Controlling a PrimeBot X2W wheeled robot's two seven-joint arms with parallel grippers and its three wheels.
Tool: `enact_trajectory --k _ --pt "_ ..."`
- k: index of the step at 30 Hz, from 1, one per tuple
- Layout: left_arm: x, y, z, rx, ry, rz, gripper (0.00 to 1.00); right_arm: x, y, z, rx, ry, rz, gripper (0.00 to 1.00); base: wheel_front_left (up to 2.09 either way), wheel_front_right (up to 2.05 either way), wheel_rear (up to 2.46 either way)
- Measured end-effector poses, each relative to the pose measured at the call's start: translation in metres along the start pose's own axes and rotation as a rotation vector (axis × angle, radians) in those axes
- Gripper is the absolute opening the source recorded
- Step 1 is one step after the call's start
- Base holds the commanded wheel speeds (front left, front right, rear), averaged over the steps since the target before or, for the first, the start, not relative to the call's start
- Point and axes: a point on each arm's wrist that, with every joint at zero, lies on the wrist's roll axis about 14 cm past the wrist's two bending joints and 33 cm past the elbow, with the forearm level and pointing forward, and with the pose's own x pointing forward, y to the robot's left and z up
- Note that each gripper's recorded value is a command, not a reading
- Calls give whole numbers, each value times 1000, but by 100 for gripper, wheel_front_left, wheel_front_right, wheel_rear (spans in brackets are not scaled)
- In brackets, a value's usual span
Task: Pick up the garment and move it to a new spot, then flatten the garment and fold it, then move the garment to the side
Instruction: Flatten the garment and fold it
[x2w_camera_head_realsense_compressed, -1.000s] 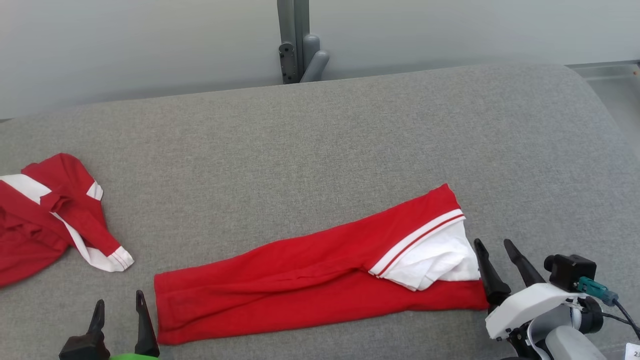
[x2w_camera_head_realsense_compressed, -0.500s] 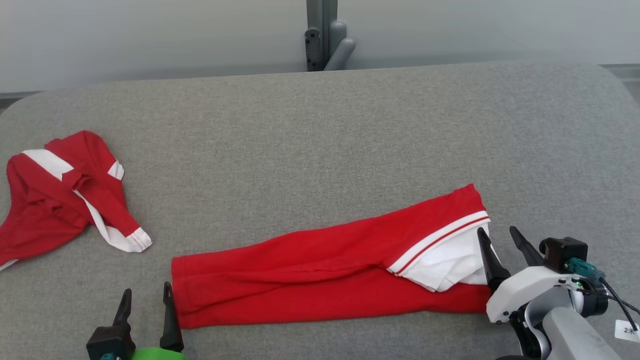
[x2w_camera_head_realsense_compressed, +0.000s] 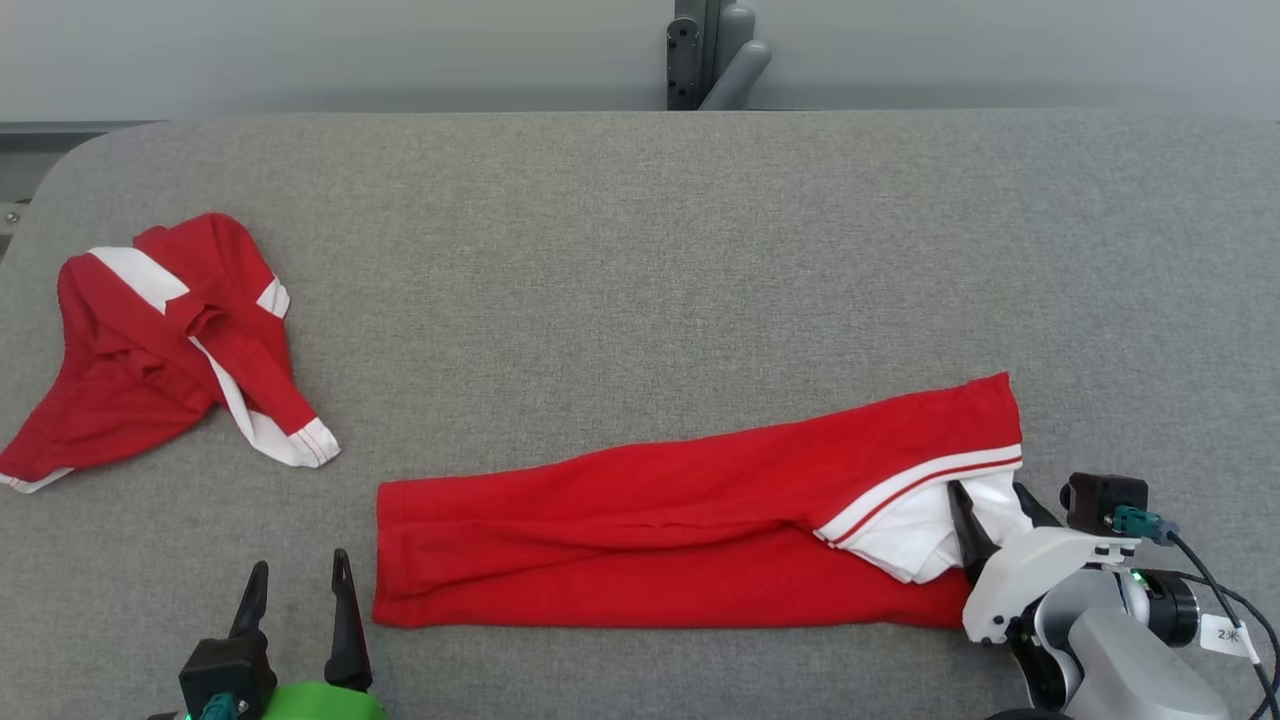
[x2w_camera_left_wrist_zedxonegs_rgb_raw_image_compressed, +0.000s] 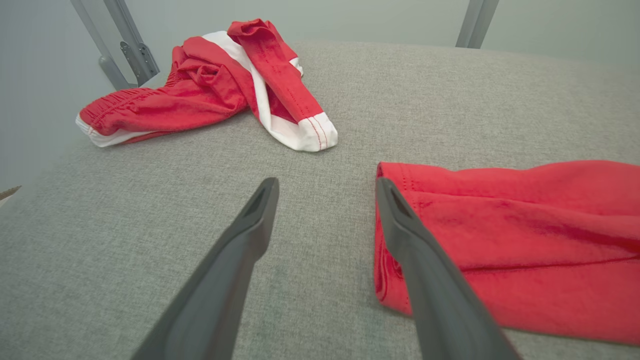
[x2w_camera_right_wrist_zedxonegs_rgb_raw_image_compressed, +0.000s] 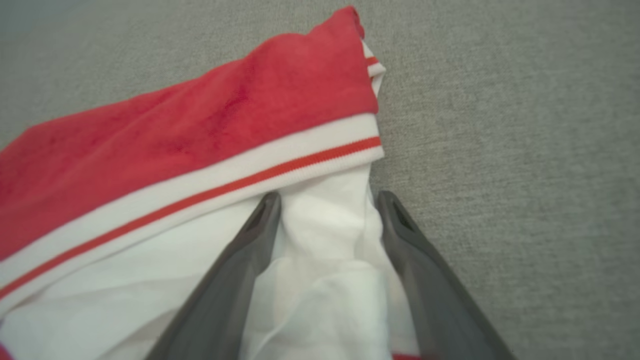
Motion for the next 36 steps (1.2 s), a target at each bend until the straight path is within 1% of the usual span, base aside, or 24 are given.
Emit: enact_trajectory --k 1,2,5,8,11,16,18,19,21,25,31,34,35,36 --pt "0 0 0 0 0 1 100 1 1 -1 10 5 1 7 0 0 0" --pt "1 0 0 0 0 -1 100 2 1 -1 12 8 1 0 0 0 0" --pt "2 -3 0 0 0 -7 100 3 -4 0 36 6 -16 0 0 0 0" --pt "2 -5 0 -2 2 -15 100 3 -14 4 101 -16 -55 0 0 0 0" --pt "3 -7 -1 -3 3 -20 100 0 -41 11 124 -40 -123 0 0 0 0" --pt "5 -13 -2 -5 8 -41 100 -21 -103 35 140 -133 -278 0 0 0 0" --pt "6 -17 -2 -6 8 -51 100 -31 -115 33 141 -145 -318 0 0 0 0" --pt "7 -18 -2 -9 8 -54 100 -34 -116 32 134 -146 -323 0 0 0 0" --pt "8 -22 -2 -11 8 -67 100 -36 -112 33 120 -160 -314 0 0 0 0" --pt "10 -33 -2 -13 9 -98 100 -36 -92 55 70 -234 -257 0 0 0 0" --pt "11 -46 4 -29 -6 -140 100 -34 -29 64 10 -277 -72 0 0 0 0" --pt "10 -50 6 -30 -14 -152 100 -35 8 61 4 -262 44 0 0 0 0" --pt "10 -50 6 -30 -14 -152 100 -35 8 61 4 -262 44 0 0 0 0" --pt "10 -51 6 -32 -15 -157 100 -35 22 57 2 -245 84 0 0 0 0"
